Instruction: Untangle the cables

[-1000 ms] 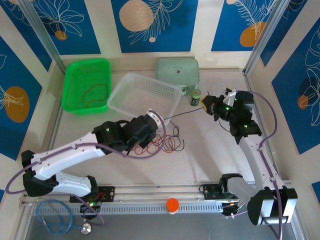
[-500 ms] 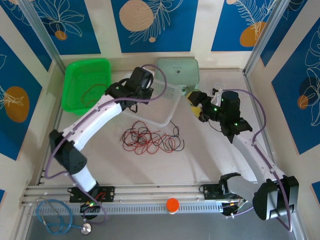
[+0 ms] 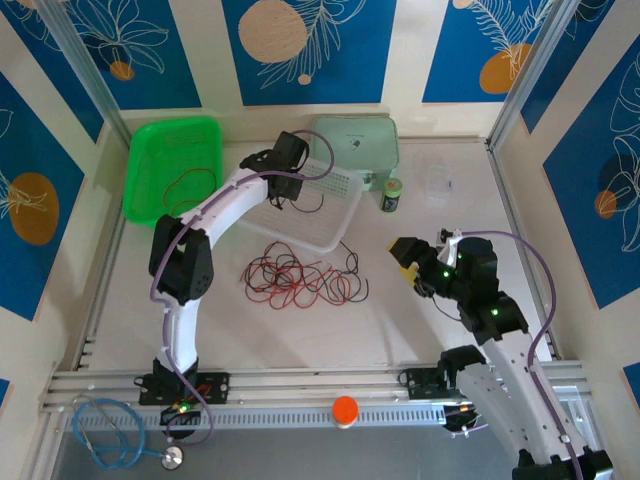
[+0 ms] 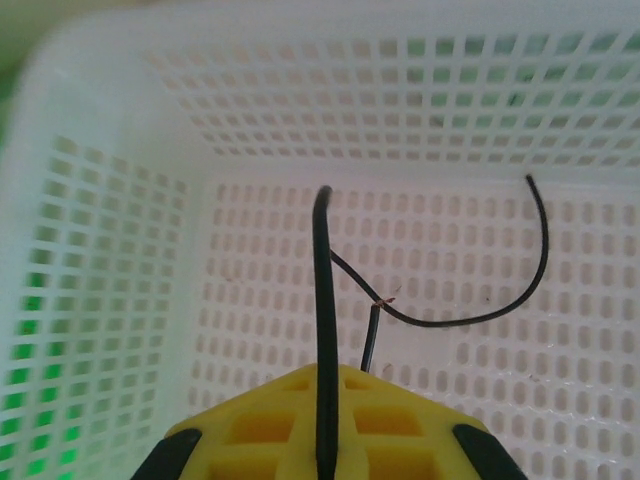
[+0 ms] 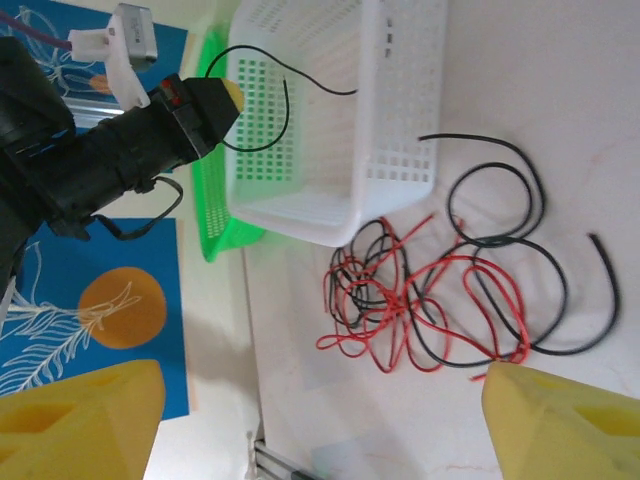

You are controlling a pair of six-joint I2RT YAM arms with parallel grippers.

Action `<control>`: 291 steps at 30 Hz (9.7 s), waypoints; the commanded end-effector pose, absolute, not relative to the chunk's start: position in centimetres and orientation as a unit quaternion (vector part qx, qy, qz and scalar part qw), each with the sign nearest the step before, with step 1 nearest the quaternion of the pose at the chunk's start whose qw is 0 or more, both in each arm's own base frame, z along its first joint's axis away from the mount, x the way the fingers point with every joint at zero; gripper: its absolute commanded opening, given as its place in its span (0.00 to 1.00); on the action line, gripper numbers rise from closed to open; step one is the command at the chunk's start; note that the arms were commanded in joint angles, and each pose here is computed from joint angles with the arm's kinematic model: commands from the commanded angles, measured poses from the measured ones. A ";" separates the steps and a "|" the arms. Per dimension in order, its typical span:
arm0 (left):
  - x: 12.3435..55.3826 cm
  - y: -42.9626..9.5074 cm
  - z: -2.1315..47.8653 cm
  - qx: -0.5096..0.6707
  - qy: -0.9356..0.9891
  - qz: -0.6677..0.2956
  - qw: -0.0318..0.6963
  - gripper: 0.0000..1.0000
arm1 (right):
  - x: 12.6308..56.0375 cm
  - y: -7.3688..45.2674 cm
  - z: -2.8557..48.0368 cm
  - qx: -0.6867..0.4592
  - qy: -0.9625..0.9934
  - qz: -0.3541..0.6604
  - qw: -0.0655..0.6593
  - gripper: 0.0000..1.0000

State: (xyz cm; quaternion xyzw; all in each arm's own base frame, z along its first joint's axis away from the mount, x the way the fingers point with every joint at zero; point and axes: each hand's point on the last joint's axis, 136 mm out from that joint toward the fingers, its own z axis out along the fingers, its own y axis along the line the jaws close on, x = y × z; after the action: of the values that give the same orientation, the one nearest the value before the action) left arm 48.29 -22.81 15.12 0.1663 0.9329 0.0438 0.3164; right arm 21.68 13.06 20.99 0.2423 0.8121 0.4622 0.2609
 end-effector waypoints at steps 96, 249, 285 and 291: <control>29.1 -32.0 26.6 0.320 0.784 -0.146 0.511 0.00 | 22.0 17.1 35.8 0.008 0.779 0.540 0.318 0.00; 25.9 -20.3 19.3 0.106 0.902 -0.194 0.371 0.77 | 25.5 28.4 8.7 0.134 0.924 0.270 0.237 0.42; 25.1 -19.2 21.5 0.128 0.893 -0.178 0.394 0.79 | 28.5 27.1 8.3 0.204 0.904 0.243 0.286 0.05; 24.9 -19.5 21.4 0.134 0.892 -0.186 0.389 0.79 | 27.2 26.3 12.4 0.168 0.895 0.245 0.334 0.00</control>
State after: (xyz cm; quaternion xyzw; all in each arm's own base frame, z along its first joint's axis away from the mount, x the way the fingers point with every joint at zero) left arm 25.20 -19.08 20.05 0.1215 0.8999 -0.1754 0.3804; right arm 27.35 27.08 9.14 0.1840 0.9082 0.2442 0.2859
